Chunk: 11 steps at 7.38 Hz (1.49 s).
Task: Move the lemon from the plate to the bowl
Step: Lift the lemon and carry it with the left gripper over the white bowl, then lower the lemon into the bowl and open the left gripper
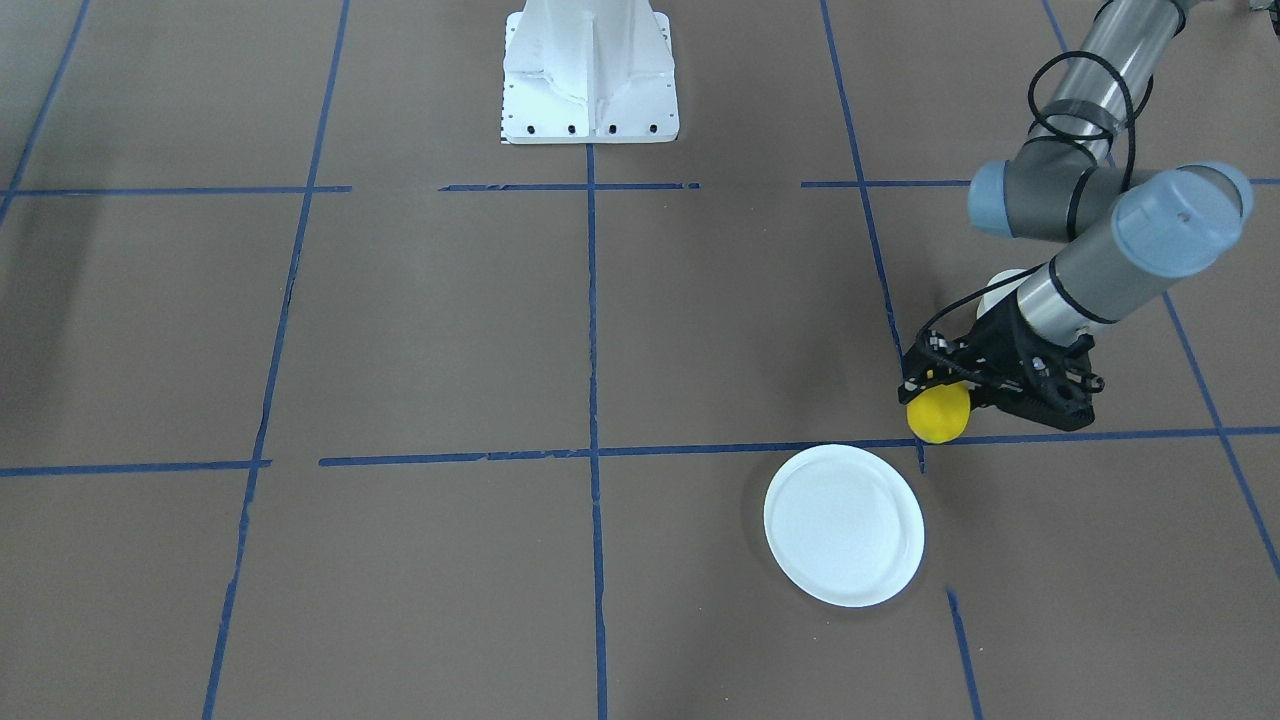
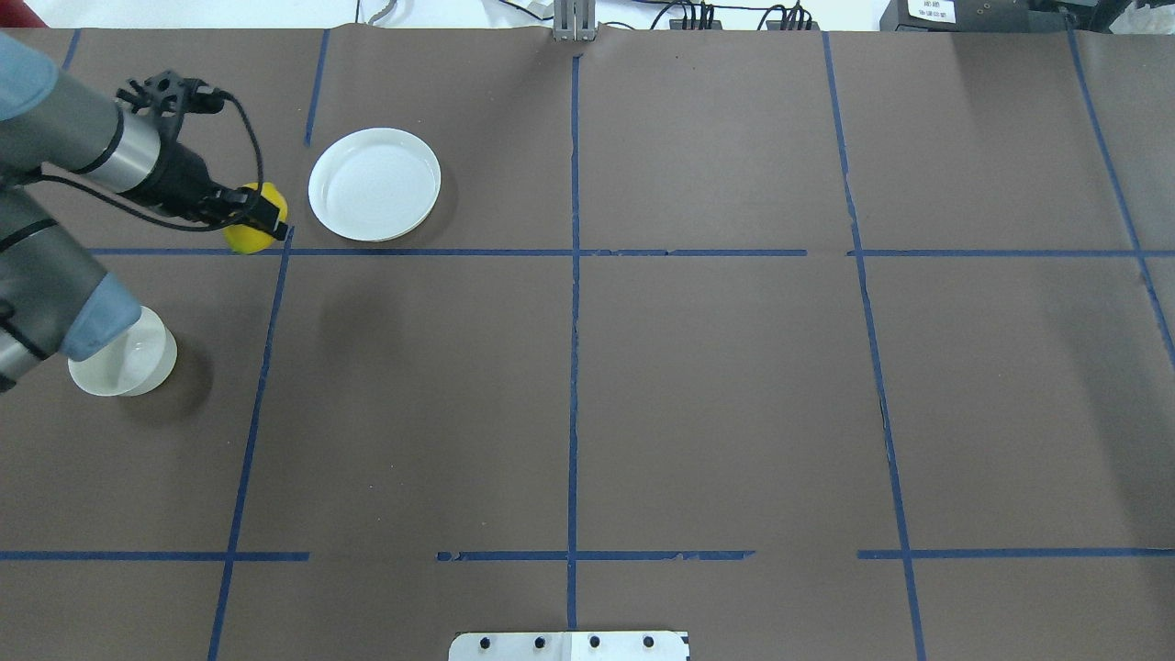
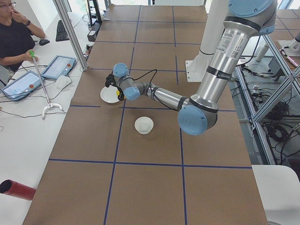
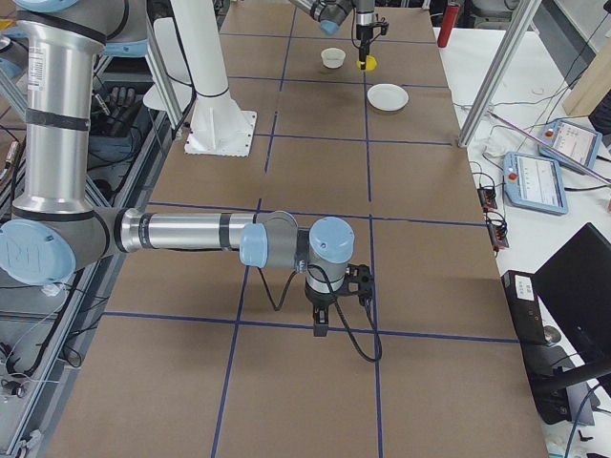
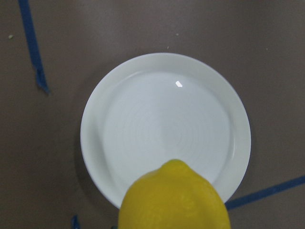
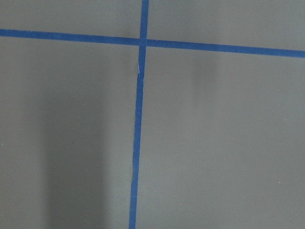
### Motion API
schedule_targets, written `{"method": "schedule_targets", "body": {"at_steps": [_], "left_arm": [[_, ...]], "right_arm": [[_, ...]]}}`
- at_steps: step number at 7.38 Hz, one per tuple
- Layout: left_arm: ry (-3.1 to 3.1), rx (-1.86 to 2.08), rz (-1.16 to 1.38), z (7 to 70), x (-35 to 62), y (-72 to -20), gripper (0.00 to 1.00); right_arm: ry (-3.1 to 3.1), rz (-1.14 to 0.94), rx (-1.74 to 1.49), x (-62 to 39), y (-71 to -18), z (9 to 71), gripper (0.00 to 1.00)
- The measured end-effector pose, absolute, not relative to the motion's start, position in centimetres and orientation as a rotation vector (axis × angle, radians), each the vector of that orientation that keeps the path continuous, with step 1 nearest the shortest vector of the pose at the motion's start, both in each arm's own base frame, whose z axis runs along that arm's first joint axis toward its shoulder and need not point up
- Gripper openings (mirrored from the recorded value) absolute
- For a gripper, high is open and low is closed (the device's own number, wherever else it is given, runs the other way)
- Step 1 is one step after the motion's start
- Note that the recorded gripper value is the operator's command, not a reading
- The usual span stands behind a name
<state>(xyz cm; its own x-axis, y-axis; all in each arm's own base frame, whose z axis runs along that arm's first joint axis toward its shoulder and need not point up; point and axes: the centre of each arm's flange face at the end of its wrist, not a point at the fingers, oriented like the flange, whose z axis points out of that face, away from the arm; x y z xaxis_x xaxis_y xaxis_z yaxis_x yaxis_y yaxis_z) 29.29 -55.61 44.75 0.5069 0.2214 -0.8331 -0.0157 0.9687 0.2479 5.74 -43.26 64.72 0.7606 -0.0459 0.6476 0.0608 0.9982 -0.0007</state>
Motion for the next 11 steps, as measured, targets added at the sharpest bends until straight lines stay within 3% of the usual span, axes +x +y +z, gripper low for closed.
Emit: {"method": "schedule_targets", "body": {"at_steps": [4, 6, 8, 11], "left_arm": [[0.934, 0.078, 0.095, 55.9, 23.2, -45.7, 0.03], [0.918, 0.053, 0.088, 57.4, 22.4, -44.2, 0.26], [0.917, 0.052, 0.088, 57.5, 22.3, -44.0, 0.65], [0.920, 0.057, 0.093, 57.3, 22.6, -44.1, 0.94]], "right_arm": [[-0.704, -0.058, -0.022, 5.7, -43.3, 64.7, 1.00], [-0.704, -0.058, -0.022, 5.7, -43.3, 64.7, 1.00], [-0.704, -0.058, -0.022, 5.7, -43.3, 64.7, 1.00], [-0.704, -0.058, -0.022, 5.7, -43.3, 64.7, 1.00]]}}
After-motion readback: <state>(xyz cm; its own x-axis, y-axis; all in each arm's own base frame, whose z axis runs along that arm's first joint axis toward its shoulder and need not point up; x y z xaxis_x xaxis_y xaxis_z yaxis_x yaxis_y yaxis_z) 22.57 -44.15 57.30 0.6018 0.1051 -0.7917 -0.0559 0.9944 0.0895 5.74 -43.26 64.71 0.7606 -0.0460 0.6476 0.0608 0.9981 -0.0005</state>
